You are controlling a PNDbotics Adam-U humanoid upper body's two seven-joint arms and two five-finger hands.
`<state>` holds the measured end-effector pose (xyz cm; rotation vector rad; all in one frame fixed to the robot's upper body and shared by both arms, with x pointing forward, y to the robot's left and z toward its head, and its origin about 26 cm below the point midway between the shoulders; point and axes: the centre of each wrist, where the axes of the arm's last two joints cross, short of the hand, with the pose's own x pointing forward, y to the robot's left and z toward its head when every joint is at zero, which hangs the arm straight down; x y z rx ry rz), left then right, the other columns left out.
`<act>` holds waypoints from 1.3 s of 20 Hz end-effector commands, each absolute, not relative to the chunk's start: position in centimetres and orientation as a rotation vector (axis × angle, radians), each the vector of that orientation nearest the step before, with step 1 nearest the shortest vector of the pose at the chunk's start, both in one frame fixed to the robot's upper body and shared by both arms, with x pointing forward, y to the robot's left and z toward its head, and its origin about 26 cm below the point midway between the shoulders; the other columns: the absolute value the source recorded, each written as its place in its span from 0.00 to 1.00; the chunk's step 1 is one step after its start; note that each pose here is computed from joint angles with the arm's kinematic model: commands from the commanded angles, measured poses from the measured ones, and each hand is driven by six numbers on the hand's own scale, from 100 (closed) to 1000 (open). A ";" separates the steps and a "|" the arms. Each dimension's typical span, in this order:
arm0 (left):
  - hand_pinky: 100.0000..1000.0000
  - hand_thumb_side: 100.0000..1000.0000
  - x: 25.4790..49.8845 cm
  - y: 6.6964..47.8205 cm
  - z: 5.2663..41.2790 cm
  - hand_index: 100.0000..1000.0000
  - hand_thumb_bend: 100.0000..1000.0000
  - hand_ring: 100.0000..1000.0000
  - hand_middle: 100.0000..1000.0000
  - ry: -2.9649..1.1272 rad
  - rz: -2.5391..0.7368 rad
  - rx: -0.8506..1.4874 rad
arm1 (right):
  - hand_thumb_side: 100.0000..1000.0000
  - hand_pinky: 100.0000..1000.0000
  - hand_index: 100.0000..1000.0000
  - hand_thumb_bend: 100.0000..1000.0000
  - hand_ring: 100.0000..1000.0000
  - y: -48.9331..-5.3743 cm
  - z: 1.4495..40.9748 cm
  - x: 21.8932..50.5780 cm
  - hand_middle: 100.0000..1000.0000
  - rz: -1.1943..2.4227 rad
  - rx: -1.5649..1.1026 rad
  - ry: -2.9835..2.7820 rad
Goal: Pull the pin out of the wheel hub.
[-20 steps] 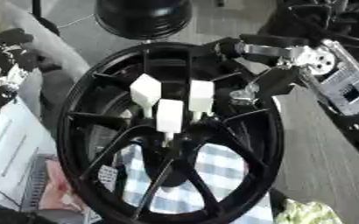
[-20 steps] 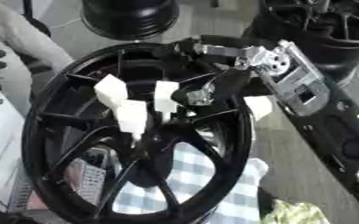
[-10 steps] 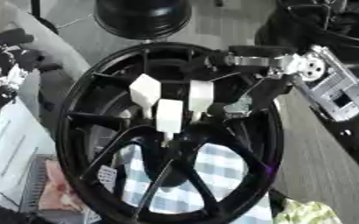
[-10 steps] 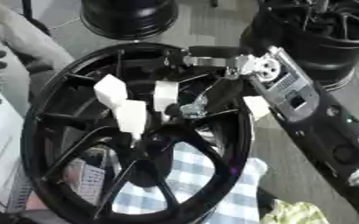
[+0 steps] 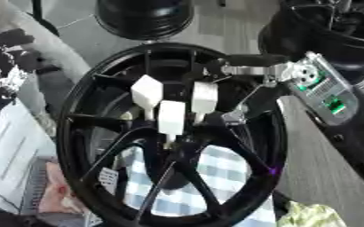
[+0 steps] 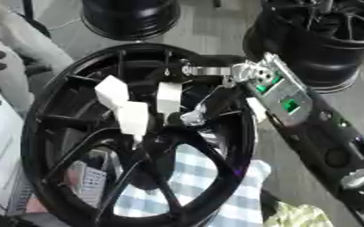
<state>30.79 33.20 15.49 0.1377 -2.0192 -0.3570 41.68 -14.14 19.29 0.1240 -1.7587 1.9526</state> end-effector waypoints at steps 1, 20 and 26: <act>0.74 0.39 30.9 33.1 16.2 0.85 0.31 0.74 0.77 -2.043 -0.369 0.133 | 0.39 0.79 0.96 0.23 0.85 -14.6 19.8 42.1 0.79 1.961 0.070 -1.768; 0.74 0.39 30.9 33.1 16.2 0.86 0.31 0.75 0.77 -2.041 -0.369 0.130 | 0.30 0.36 0.49 0.00 0.39 -14.5 21.5 42.0 0.27 1.549 -0.086 -2.150; 0.74 0.39 30.9 33.1 16.1 0.85 0.31 0.75 0.77 -2.040 -0.369 0.129 | 0.24 0.27 0.40 0.00 0.32 -14.6 23.8 41.9 0.20 1.420 -0.089 -2.241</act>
